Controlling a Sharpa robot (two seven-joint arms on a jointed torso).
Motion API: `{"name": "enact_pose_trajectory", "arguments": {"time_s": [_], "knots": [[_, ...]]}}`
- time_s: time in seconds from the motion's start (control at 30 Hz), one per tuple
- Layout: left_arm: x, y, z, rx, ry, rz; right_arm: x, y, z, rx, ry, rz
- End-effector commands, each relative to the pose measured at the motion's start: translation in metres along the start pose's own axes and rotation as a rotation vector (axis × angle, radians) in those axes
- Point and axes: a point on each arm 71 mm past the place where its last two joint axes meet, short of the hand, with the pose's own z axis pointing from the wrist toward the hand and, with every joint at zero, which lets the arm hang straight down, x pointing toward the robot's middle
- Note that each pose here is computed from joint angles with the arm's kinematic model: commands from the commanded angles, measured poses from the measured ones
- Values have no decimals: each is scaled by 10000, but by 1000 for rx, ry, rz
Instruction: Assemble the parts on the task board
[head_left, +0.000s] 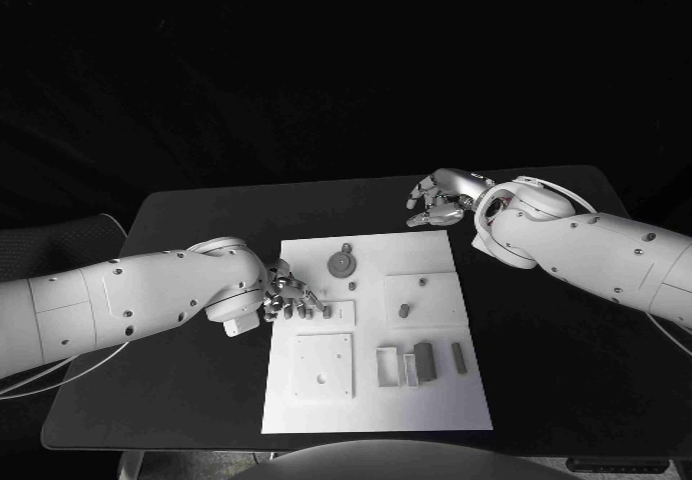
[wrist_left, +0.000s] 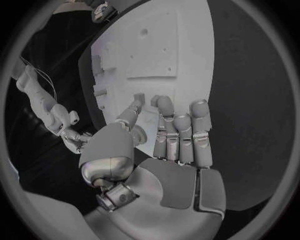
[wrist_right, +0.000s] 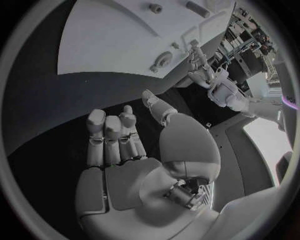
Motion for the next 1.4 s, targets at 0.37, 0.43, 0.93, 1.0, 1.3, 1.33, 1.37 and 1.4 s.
{"name": "enact_pose_trajectory", "arguments": {"time_s": [0.37,0.43,0.93,1.0,1.3,1.33,1.37,1.4], "knots": [[-50,62,-9,7,-29,-18,17,-1,-1,-5,12,3],[-73,104,-22,8,-40,-20,16,-7,-2,-4,10,3],[-591,-192,-258,421,-336,-93,12,-60,-10,8,6,15],[-594,-282,-265,476,-375,-9,12,-60,-9,8,6,15],[-479,-652,-212,639,-439,316,18,-40,-1,3,8,16],[-463,-706,-205,658,-446,356,19,-39,0,3,8,16],[-446,-756,-203,676,-458,398,20,-35,2,2,9,17],[-422,-803,-200,694,-469,440,22,-32,3,1,9,17]]}}
